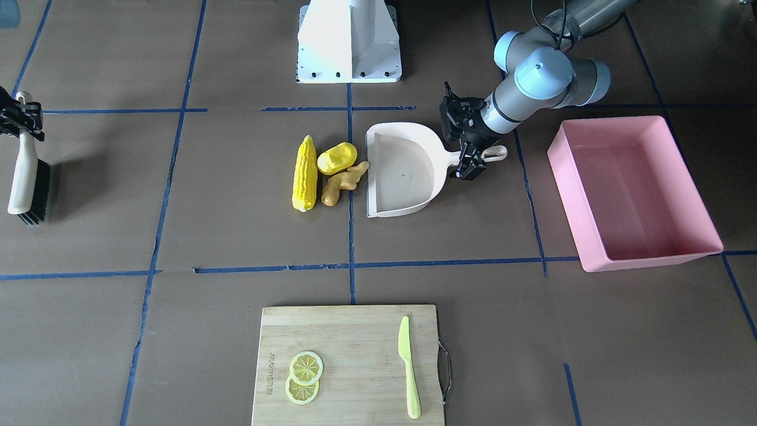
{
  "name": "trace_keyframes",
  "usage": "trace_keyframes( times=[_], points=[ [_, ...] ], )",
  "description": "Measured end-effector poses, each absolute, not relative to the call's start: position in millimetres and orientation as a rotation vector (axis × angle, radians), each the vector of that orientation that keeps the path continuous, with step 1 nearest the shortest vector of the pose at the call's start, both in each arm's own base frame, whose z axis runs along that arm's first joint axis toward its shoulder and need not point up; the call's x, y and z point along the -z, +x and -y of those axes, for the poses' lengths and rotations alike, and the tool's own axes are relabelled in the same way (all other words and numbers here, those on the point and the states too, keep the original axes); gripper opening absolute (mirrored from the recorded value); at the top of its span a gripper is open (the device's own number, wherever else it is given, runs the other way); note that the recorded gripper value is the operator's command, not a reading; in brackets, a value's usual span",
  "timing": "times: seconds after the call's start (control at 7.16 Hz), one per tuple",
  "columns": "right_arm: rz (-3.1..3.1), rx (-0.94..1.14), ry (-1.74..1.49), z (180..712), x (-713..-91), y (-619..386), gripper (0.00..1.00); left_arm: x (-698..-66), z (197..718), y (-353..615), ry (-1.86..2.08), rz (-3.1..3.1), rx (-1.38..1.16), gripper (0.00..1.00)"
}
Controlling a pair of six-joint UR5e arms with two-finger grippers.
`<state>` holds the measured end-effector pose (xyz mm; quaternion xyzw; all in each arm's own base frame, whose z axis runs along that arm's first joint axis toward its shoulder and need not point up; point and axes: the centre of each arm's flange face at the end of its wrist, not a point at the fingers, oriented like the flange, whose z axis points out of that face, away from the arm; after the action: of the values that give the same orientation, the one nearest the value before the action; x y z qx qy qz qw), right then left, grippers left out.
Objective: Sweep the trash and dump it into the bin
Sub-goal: 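Reach the left gripper to the beige dustpan handle and grasp it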
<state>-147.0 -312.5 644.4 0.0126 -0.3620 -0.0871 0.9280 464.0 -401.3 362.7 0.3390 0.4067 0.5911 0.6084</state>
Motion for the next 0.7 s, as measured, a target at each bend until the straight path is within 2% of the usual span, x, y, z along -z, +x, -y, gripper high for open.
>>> trace_keyframes(
  times=[0.28, 0.7],
  points=[
    [0.743, 0.179, 0.026, 312.2, -644.1, -146.8, 0.0, -359.8, 401.9, 463.2, 0.787, -0.939, -1.362, 0.44],
    [0.742, 0.179, 0.026, 312.1, -644.6, -146.7, 0.0, -357.1, 407.9, 457.6, 0.801, -0.923, -1.348, 0.28]
  ],
)
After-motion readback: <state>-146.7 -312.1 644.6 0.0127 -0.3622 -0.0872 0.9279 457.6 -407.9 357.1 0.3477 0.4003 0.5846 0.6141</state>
